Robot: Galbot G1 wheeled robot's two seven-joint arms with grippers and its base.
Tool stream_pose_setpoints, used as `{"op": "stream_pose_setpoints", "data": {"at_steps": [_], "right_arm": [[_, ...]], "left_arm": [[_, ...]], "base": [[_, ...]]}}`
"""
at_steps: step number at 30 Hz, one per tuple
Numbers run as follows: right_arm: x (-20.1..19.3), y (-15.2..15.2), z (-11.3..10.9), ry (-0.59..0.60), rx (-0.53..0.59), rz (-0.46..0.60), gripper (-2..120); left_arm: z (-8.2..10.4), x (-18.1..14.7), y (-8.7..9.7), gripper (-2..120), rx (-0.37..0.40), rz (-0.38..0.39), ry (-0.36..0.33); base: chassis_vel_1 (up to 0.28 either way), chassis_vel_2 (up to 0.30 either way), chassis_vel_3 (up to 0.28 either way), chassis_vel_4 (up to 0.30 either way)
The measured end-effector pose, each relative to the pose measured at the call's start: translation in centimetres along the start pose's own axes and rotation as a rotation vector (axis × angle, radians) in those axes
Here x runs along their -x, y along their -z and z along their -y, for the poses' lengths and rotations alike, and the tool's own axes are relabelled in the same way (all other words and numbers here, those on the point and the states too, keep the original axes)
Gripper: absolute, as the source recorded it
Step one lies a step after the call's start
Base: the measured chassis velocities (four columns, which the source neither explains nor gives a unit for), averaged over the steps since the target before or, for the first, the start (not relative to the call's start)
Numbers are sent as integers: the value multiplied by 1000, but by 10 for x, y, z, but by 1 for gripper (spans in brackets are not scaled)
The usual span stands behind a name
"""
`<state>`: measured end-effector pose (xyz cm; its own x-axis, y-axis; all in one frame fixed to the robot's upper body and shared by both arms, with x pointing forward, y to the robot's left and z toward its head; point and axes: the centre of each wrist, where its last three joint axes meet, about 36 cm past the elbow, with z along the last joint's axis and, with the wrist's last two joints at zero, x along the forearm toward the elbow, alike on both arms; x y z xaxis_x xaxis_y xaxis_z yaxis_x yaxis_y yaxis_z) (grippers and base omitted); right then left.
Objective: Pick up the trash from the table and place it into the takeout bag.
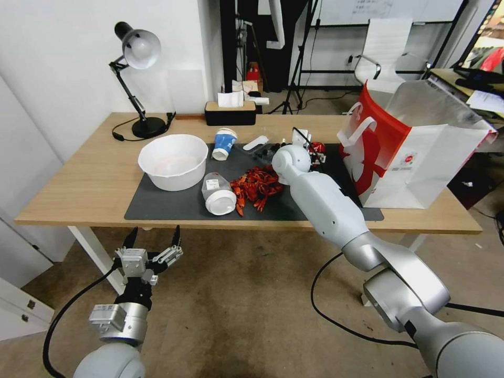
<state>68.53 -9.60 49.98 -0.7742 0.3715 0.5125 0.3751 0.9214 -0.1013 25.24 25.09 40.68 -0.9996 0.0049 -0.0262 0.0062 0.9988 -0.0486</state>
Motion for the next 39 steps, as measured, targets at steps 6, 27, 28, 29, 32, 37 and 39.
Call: {"op": "stream_pose_setpoints", "data": {"at_steps": [6,27,28,29,32,37,39], "right_arm": [[0,-3,3,-1,2,-4,100],[-2,-10,1,18,23,-25,68],[-2,-10,1,18,23,-25,68],[-3,-10,1,19,25,-25,63],[-4,-10,1,21,29,-25,53],[-8,-10,1,28,40,-25,36],[-11,-11,1,32,47,-29,34]], "left_arm": [[0,1,-1,100,0,-1,-3],[0,2,-3,100,2,-4,-6],[0,2,-3,100,2,-4,-6],[0,3,-3,100,3,-4,-6],[0,3,-3,100,3,-3,-7],[0,3,-3,100,4,-3,-7],[0,3,-3,100,4,-3,-8]], "base": [[0,0,0,0],[0,0,0,0],[0,0,0,0],[0,0,0,0],[0,0,0,0],[0,0,0,0],[0,0,0,0]]}}
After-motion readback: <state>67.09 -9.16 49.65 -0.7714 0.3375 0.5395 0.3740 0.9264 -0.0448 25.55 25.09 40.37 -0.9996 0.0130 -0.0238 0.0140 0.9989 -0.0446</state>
